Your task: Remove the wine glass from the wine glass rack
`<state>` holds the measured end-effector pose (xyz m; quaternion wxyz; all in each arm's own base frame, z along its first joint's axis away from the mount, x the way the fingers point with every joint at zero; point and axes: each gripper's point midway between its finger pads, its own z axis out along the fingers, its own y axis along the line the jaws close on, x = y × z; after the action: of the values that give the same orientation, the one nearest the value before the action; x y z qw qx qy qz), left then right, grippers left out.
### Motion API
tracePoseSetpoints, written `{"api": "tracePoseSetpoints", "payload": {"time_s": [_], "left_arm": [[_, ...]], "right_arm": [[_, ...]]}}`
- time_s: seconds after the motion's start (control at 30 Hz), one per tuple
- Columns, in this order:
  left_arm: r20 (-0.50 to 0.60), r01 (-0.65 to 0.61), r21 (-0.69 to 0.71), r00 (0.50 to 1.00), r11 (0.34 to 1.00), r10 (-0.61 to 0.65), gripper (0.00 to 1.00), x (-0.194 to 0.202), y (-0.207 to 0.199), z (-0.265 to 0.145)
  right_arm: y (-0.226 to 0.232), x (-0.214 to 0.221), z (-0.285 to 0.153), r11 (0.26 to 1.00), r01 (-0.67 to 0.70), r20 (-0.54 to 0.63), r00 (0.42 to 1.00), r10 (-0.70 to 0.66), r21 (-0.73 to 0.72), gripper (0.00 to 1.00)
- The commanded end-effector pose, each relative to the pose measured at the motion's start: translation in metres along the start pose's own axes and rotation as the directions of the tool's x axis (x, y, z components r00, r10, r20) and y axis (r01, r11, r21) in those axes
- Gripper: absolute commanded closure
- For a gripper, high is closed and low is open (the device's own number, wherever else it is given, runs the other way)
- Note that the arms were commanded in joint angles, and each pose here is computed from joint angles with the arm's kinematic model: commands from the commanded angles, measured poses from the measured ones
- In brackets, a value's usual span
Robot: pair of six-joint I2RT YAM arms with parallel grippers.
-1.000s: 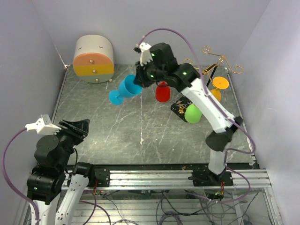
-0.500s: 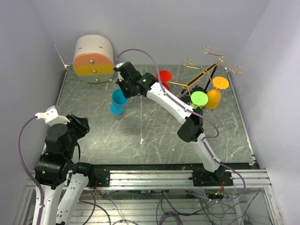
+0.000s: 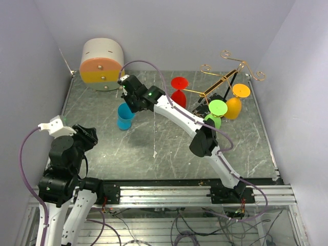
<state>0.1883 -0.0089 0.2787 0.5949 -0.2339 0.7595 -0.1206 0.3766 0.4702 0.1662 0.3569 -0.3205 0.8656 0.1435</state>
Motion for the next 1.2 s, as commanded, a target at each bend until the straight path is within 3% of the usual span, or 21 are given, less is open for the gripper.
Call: {"api": "tracePoseSetpoints", "payload": {"time_s": [0.0,0.13,0.2,0.27,0.47,0.67,0.8,0.9,1.0,1.17], "left_arm": [[0.037,0.002,0.006,0.999,1.0,-0.003,0.48,-0.008,-0.002,0.002],[0.033,0.001,0.002,0.999,1.0,-0.001,0.48,-0.007,-0.002,0.003],[0.031,0.0,0.001,1.0,1.0,0.0,0.48,-0.006,-0.001,0.004],[0.032,0.001,0.001,0.999,1.0,-0.001,0.48,-0.007,-0.001,0.004],[0.035,0.003,0.0,0.999,1.0,-0.003,0.48,-0.007,-0.001,0.003],[0.026,-0.001,-0.001,1.0,1.0,0.001,0.48,-0.006,-0.001,0.004],[0.022,-0.003,0.0,1.0,1.0,0.003,0.49,-0.005,-0.002,0.005],[0.018,-0.006,0.004,1.0,1.0,0.006,0.49,-0.004,-0.002,0.005],[0.015,-0.008,0.005,1.0,1.0,0.008,0.49,-0.004,-0.003,0.006],[0.009,-0.009,0.005,1.0,1.0,0.009,0.49,-0.003,-0.003,0.007]], "right_arm": [[0.0,-0.01,0.006,1.0,-0.006,0.042,0.999,0.006,0.005,0.94],[0.0,-0.014,0.002,1.0,-0.009,0.06,0.998,0.008,0.003,0.8],[-0.001,-0.022,-0.006,1.0,-0.014,0.084,0.996,0.013,0.005,0.65],[-0.003,-0.033,-0.018,1.0,-0.022,0.121,0.992,0.02,0.011,0.58],[-0.013,-0.069,-0.068,0.998,-0.055,0.241,0.97,0.045,0.036,0.57],[-0.02,-0.102,-0.148,0.994,-0.106,0.387,0.917,0.095,0.007,0.56],[-0.024,-0.114,-0.219,0.984,-0.152,0.495,0.85,0.179,-0.095,0.51],[-0.058,-0.111,-0.256,0.952,-0.269,0.52,0.798,0.305,-0.146,0.52],[-0.118,-0.098,-0.287,0.9,-0.398,0.53,0.732,0.429,-0.179,0.58],[-0.217,-0.05,-0.358,0.768,-0.633,0.659,0.539,0.525,-0.094,0.58]]}}
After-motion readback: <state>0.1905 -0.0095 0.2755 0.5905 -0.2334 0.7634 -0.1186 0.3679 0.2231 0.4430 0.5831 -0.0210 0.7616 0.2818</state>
